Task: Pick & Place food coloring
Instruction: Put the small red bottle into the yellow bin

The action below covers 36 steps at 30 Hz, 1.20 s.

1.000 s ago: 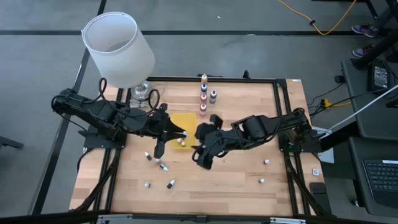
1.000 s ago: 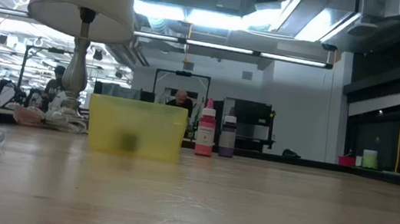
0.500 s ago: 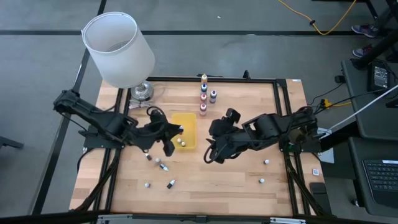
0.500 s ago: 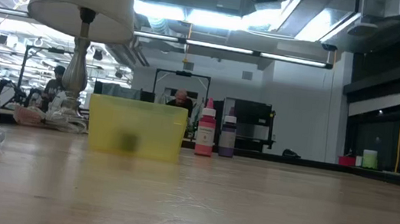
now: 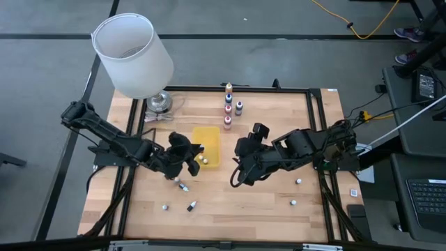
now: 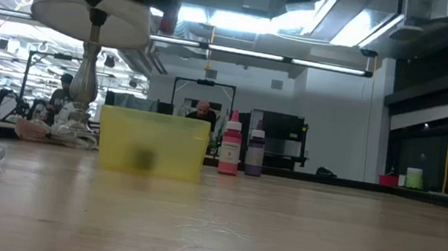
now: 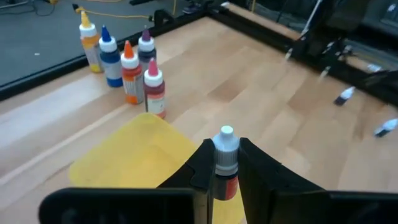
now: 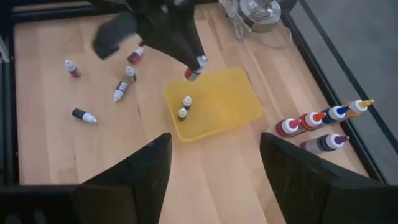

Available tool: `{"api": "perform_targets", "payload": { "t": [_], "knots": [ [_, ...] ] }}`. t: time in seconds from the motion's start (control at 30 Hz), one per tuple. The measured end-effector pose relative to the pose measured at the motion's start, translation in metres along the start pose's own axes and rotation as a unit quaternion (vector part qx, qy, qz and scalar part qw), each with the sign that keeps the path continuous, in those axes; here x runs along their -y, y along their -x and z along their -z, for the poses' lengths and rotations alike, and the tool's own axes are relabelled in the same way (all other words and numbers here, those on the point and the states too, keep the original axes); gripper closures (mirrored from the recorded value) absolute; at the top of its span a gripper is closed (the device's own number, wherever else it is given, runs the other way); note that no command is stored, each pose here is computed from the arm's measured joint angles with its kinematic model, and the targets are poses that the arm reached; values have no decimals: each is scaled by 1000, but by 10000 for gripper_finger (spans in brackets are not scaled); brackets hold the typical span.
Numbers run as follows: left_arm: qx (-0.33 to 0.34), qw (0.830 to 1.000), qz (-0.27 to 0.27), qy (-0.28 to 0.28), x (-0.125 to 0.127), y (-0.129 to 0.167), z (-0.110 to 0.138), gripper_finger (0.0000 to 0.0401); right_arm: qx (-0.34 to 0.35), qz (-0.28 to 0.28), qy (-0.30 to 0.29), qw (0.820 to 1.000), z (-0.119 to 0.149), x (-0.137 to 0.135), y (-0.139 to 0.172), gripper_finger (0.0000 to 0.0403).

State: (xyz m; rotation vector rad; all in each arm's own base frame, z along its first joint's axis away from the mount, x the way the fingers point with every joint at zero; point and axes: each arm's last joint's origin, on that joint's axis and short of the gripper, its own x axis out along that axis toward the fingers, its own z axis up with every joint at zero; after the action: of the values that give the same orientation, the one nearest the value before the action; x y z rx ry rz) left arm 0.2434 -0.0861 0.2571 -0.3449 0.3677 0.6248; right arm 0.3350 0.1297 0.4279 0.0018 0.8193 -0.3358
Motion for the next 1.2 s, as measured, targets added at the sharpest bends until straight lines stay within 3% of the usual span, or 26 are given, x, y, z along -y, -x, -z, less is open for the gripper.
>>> {"api": "perform_targets", "payload": {
  "t": [0.57,1.2],
  "knots": [
    [-67,996,15,-57,10,-76,53,362,3,-3,7,1000,3,-6,4,157],
    [-90,993,-19,-76,7,-103,80,359,4,1,8,1000,7,-11,5,157]
  ]
}}
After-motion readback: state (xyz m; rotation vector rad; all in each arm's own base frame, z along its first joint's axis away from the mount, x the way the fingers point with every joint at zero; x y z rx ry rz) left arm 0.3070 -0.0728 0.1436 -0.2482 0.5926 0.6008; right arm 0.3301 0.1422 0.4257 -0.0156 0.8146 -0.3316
